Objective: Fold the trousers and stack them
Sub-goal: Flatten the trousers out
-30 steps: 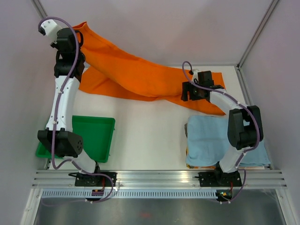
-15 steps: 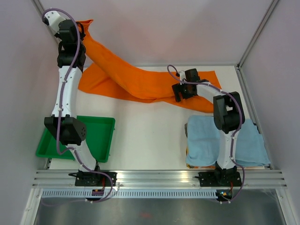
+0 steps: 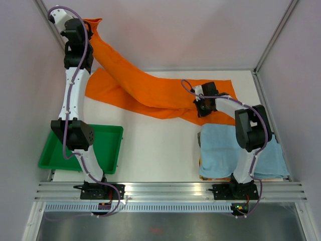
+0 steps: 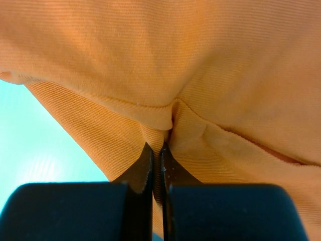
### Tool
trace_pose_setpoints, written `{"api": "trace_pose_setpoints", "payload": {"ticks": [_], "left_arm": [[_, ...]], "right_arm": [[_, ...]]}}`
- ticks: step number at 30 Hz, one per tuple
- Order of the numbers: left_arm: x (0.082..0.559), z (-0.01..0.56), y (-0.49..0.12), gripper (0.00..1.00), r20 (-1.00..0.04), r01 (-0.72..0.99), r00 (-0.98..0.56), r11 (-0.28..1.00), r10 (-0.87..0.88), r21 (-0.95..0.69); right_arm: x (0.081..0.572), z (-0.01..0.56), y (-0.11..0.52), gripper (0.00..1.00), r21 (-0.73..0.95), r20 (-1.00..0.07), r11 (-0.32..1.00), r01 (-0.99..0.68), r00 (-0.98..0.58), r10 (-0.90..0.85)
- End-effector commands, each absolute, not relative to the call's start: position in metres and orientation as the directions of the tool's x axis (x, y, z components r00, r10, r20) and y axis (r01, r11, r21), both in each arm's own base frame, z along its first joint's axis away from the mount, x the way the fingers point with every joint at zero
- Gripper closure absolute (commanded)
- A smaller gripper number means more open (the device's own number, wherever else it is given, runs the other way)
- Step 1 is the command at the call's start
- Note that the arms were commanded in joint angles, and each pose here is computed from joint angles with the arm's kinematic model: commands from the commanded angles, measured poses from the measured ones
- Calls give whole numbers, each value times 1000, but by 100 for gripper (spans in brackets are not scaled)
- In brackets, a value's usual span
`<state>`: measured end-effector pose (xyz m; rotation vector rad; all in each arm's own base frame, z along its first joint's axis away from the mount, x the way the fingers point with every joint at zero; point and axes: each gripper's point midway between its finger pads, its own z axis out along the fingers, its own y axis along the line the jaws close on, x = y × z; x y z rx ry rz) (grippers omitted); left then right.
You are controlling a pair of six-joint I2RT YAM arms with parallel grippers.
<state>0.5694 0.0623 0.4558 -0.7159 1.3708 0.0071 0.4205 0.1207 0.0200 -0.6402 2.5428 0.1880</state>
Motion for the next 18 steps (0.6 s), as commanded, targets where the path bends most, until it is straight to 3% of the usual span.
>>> {"api": "trace_pose_setpoints", "payload": {"ticks": [1, 3, 6, 8, 11, 12, 15, 18], "left_arm": [[536, 539, 70, 98, -842, -331, 415, 805, -344, -492], [528, 547, 72, 98, -843, -337, 427, 808, -327, -483], [510, 568, 76, 98, -834, -339, 467, 812, -294, -476], [505, 575, 76, 98, -837, -338, 475, 822, -272, -459], [510, 573, 72, 98, -843, -320, 466, 836, -270, -445], [517, 564, 68, 98, -850, -308, 451, 846, -274, -436], [537, 538, 54, 98, -871, -254, 391, 874, -298, -413], [556, 508, 50, 98, -887, -258, 325, 872, -327, -416]], "right_arm": [[354, 30, 105, 100, 67, -387, 857, -510, -805, -449], [353, 51, 104, 100, 83, -430, 863, -499, -799, -421], [355, 118, 92, 100, 191, -606, 862, -469, -747, -272], [358, 147, 84, 99, 158, -691, 867, -472, -681, -245], [358, 148, 76, 70, 124, -688, 882, -454, -680, -254], [365, 154, 76, 53, 116, -692, 886, -449, -676, -253], [380, 158, 84, 25, 175, -674, 879, -443, -705, -221], [381, 152, 100, 11, 293, -599, 826, -481, -766, -234]]}}
